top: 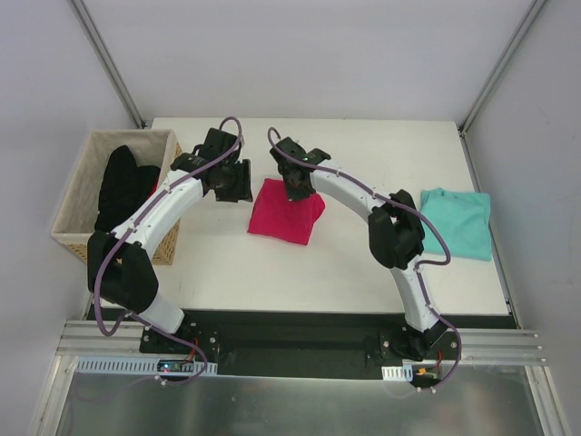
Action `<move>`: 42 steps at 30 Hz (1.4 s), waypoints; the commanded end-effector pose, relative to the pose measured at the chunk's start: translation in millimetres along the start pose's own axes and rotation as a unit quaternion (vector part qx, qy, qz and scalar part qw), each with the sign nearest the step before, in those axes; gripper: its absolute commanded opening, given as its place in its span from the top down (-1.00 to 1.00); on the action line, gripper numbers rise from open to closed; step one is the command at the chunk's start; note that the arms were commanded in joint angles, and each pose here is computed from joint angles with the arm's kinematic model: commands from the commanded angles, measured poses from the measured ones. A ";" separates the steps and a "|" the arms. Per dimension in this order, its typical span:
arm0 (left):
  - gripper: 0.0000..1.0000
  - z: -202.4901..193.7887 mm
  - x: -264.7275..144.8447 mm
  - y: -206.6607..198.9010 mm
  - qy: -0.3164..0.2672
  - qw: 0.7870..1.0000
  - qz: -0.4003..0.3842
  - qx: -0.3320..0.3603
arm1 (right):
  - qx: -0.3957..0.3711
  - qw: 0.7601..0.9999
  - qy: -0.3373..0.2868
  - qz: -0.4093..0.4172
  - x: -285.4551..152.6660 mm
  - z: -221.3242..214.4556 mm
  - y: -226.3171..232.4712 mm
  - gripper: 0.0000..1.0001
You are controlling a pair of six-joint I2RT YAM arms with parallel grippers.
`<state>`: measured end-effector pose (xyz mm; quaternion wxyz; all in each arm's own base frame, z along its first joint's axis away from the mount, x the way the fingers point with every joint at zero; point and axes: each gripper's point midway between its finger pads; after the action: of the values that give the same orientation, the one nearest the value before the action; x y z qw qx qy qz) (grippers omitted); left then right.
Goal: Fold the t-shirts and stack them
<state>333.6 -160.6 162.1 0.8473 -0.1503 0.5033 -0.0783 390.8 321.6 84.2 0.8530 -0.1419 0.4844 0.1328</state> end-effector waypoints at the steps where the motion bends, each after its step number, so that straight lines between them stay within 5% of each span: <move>1: 0.13 1.7 -10.2 6.0 -0.008 1.000 0.013 -0.010 | 0.022 1.000 0.006 0.016 -7.0 -4.0 1.5 0.98; 10: 0.13 -0.2 -9.3 7.7 -0.004 1.000 0.016 -0.010 | 0.078 0.995 0.050 0.045 7.0 -25.7 7.0 0.98; 26: 0.14 -4.4 -6.6 11.1 0.002 1.000 0.022 -0.008 | 0.083 0.996 0.034 0.009 -6.2 -20.0 -9.5 0.98; 32: 0.14 -2.4 -5.8 9.3 0.002 1.000 0.019 -0.007 | 0.059 0.998 -0.024 -0.021 -43.8 5.2 -25.4 0.57; 42: 0.14 4.4 -11.5 3.8 -0.008 1.000 0.010 0.002 | 0.042 0.994 -0.080 -0.061 -75.1 36.0 -48.7 0.56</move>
<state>329.0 -155.1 157.1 0.8439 -0.1425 0.5130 -0.0655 391.0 292.7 126.2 0.8784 -0.1142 0.4570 0.0809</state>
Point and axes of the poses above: each gripper's point midway between its finger pads, its own x axis out along the fingers, its own y axis along the line the jaws close on, z = x × y, and after that the axes turned 8 degrees about -x, right-handed
